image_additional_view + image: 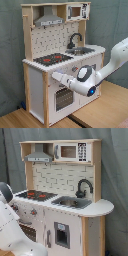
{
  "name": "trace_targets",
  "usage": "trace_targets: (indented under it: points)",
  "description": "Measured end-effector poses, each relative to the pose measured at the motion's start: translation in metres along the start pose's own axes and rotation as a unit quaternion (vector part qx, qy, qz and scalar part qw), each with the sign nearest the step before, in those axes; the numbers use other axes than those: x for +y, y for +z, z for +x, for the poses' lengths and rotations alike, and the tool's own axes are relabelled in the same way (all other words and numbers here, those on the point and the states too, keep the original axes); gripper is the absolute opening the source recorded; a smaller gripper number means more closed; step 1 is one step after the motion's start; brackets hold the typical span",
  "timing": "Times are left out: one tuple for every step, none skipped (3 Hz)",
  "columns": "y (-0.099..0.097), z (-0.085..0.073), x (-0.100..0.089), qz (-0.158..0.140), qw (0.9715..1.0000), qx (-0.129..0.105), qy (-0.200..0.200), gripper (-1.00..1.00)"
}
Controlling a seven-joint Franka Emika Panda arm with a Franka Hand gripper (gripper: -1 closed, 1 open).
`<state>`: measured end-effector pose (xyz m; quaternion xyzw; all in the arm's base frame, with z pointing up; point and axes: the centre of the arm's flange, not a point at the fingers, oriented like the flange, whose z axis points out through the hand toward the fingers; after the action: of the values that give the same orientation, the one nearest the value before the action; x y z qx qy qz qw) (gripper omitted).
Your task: Play with the kitchen
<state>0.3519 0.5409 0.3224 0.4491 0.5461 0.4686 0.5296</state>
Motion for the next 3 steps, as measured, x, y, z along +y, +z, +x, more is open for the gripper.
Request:
trace_targets:
  points:
    - [0.0000,0.0003,-0.0016,-0.005,0.9984,-0.004,-0.057,-1.00]
    - [0.0002,0.0006,-0.0036,-0.011,0.9921,-0.010,-0.125,-1.00]
    - [0.0002,0.0011,-0.0055,-0.016,0.9829,-0.017,-0.183,-1.00]
